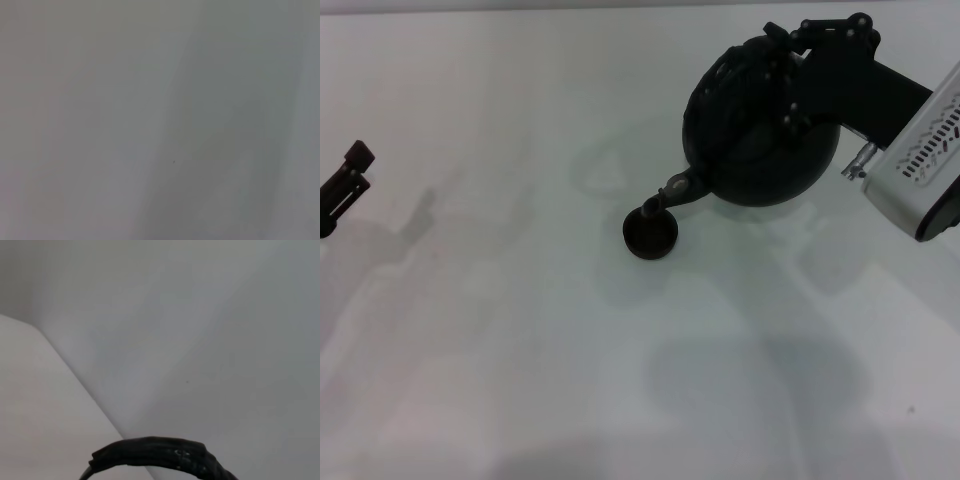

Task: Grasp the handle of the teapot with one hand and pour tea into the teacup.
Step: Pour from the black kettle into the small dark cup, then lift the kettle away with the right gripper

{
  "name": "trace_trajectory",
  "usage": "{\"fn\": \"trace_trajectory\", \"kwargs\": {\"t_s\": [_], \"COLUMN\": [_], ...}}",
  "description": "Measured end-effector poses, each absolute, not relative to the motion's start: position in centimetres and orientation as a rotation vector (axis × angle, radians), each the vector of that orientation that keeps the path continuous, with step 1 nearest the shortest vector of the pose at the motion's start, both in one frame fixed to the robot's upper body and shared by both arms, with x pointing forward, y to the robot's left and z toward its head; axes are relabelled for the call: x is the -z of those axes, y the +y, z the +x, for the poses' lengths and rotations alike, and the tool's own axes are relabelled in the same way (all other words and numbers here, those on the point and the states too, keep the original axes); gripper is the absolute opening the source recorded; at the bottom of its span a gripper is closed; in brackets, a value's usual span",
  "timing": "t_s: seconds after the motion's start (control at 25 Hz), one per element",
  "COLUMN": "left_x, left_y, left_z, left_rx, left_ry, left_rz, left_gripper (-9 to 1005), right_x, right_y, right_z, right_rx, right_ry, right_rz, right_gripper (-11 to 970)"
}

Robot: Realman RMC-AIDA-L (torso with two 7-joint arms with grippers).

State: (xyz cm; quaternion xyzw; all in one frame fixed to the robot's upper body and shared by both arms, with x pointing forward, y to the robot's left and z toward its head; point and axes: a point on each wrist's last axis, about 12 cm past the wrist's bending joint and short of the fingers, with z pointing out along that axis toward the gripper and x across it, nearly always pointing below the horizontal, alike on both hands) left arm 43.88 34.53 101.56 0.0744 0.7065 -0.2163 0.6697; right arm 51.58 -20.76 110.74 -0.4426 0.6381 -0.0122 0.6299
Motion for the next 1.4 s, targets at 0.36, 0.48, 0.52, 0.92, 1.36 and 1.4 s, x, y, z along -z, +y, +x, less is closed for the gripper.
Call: {"fn": "trace_trajectory", "kwargs": {"t_s": [0.36, 0.48, 0.52, 0.92, 1.36, 1.4], "left_x": [-101.46, -101.48, -101.49, -101.52, -101.35, -101.36], "left_y": [34.49, 34.45, 34.44, 34.18, 34.12, 34.14], "left_z": [44.10, 44.18, 44.21, 44.58, 44.69, 44.70], "left_rx": [0.481, 0.482, 0.483, 0.492, 0.490, 0.489], "left_ry": [1.603, 1.602, 1.601, 1.600, 1.612, 1.612], "left_rz": [0.165, 0.166, 0.166, 0.171, 0.166, 0.166], "left_gripper": [872, 872, 872, 872, 873, 873], "right_x": [-111.10, -111.12, -111.08, -110.86, -111.03, -111.10], "right_y": [-20.63, -20.67, -20.67, -19.79, -19.94, -19.91], "right_z": [51.55, 51.57, 51.60, 51.84, 51.93, 51.87], "right_rx": [0.088, 0.115, 0.128, 0.244, 0.222, 0.203], "right_ry": [1.409, 1.399, 1.398, 1.390, 1.398, 1.397], "right_rz": [-1.067, -1.084, -1.090, -1.155, -1.130, -1.121], "right_gripper": [117, 116, 116, 115, 112, 112]}}
